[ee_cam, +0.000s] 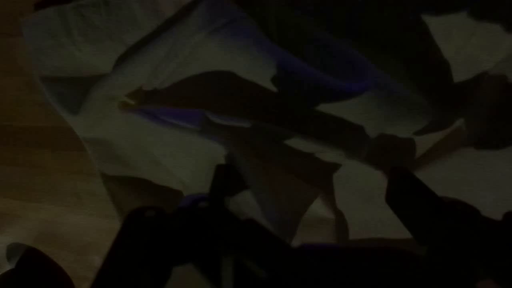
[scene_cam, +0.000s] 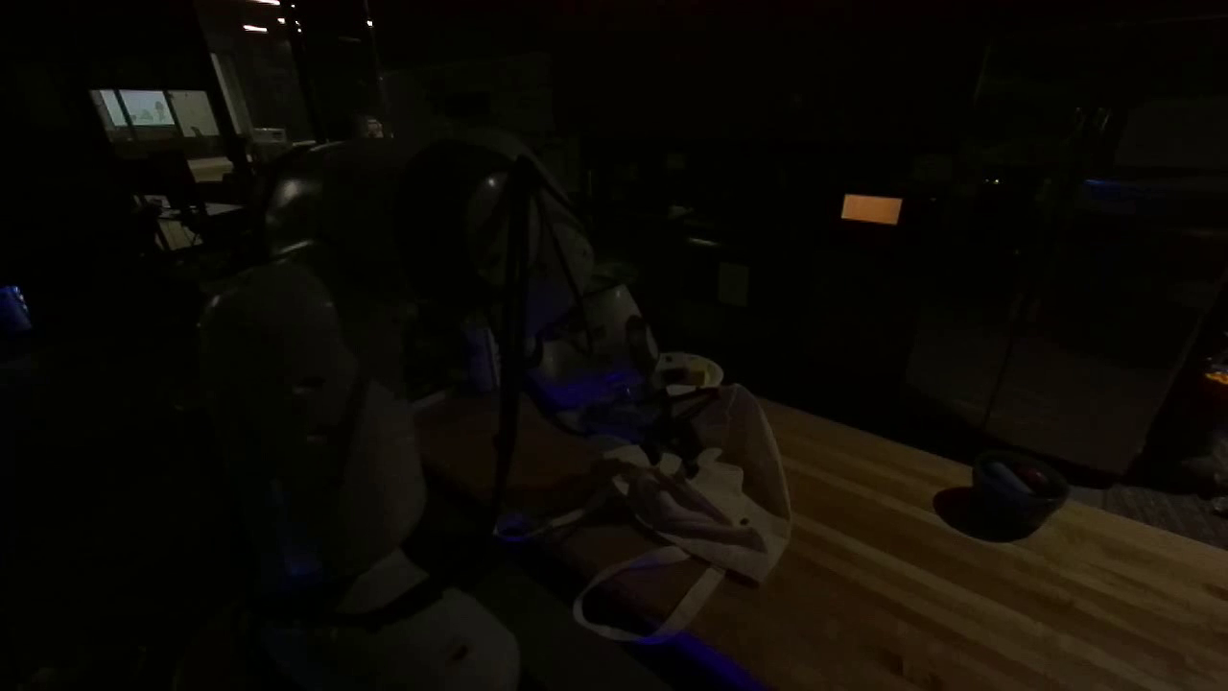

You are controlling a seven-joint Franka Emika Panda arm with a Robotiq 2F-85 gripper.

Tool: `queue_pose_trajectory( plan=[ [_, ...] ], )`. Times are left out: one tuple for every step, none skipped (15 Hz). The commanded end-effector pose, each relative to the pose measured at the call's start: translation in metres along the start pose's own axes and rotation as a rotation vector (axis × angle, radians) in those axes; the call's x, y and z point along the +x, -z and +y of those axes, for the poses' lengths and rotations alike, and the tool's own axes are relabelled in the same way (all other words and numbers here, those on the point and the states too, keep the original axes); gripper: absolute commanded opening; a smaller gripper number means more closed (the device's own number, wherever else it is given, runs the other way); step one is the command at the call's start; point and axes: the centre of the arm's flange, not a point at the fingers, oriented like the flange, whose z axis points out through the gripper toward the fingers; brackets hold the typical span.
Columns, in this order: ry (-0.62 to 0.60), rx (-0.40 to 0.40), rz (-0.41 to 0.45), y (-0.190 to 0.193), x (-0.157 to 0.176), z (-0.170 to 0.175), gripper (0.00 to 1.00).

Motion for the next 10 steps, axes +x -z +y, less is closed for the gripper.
queue_pose_trajectory(
  plan=[
    [0.001, -0.003, 0.004, -0.0027, -0.0012, 0.0036, 0.68],
    [0.003, 0.002, 0.0, -0.0025, -0.0014, 0.0043, 0.61],
    [0.003, 0.005, -0.003, -0.0022, -0.0014, 0.0048, 0.52],
    [0.001, 0.006, -0.005, -0.0018, -0.0015, 0.0056, 0.45],
    [0.0, 0.005, -0.005, -0.0016, -0.0017, 0.0064, 0.35],
    [-0.001, 0.004, -0.004, -0.0012, -0.0019, 0.0073, 0.27],
    [-0.003, 0.003, -0.004, -0.0009, -0.002, 0.0082, 0.19],
    [-0.003, 0.003, -0.004, -0.0008, -0.0021, 0.0089, 0.12],
    [-0.004, 0.003, -0.005, -0.0009, -0.0023, 0.0099, 0.06],
    [-0.006, 0.003, -0.006, -0.0011, -0.0024, 0.0106, 0.01]
  ],
)
